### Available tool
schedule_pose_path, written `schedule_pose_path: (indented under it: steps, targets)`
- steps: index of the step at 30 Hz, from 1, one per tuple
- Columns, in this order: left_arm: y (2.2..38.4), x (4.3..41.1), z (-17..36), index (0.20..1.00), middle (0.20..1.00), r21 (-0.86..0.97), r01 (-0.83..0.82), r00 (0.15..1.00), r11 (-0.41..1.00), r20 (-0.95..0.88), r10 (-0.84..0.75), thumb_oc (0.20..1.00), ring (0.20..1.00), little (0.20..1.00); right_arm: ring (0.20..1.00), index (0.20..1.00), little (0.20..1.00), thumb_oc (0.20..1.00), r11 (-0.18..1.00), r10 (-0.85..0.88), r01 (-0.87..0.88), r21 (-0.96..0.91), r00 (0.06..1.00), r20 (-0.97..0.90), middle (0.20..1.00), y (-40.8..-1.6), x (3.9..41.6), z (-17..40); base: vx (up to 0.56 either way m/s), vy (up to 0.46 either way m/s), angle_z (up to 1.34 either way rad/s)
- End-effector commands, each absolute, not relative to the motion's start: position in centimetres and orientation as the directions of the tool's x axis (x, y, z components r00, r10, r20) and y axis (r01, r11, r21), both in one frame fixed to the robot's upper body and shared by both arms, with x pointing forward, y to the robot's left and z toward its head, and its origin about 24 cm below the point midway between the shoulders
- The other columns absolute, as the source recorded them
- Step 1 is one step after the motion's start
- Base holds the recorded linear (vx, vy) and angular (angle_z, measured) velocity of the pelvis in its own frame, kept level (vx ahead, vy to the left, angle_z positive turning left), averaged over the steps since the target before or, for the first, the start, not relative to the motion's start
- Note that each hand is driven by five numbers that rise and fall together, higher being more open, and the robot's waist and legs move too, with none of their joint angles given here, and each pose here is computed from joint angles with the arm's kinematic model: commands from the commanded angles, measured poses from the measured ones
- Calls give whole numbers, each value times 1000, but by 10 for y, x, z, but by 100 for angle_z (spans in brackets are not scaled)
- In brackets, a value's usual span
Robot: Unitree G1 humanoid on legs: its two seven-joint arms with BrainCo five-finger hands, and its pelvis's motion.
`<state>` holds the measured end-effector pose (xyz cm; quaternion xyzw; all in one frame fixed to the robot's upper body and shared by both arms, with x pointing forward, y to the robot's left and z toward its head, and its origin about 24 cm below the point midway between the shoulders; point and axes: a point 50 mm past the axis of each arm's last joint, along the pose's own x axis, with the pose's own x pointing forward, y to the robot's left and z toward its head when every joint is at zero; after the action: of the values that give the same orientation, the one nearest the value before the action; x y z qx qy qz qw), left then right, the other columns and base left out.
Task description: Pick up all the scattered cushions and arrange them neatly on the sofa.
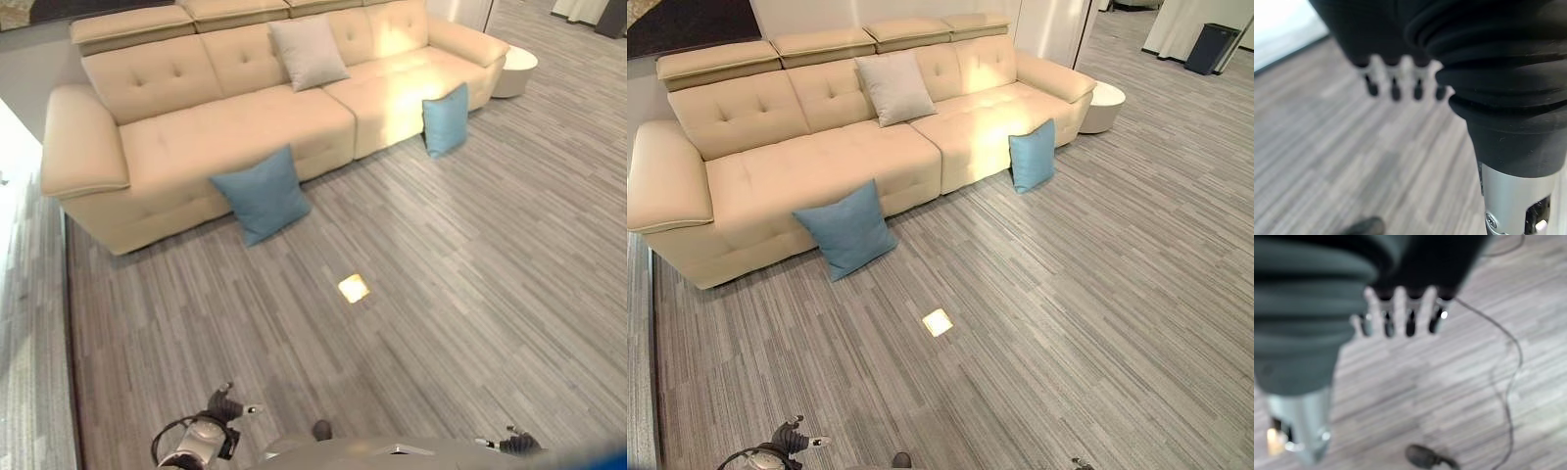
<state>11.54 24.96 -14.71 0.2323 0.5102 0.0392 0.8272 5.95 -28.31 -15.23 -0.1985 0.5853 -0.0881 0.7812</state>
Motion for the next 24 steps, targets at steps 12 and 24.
schedule_pose_path:
  steps: [12,24]
  targets:
    - [233,133,-149,1000,1000,381,173,483,908,-836,259,1000,1000,1000,1000,1000,1000,1000,876,-405,-140,-462,308,-861,1000,-289,65,-149,8,-18,0]
    - [232,146,-144,1000,1000,384,161,516,909,-818,254,1000,1000,1000,1000,1000,1000,1000,869,-372,-175,-462,384,-845,1000,-286,84,-146,-10,-52,10]
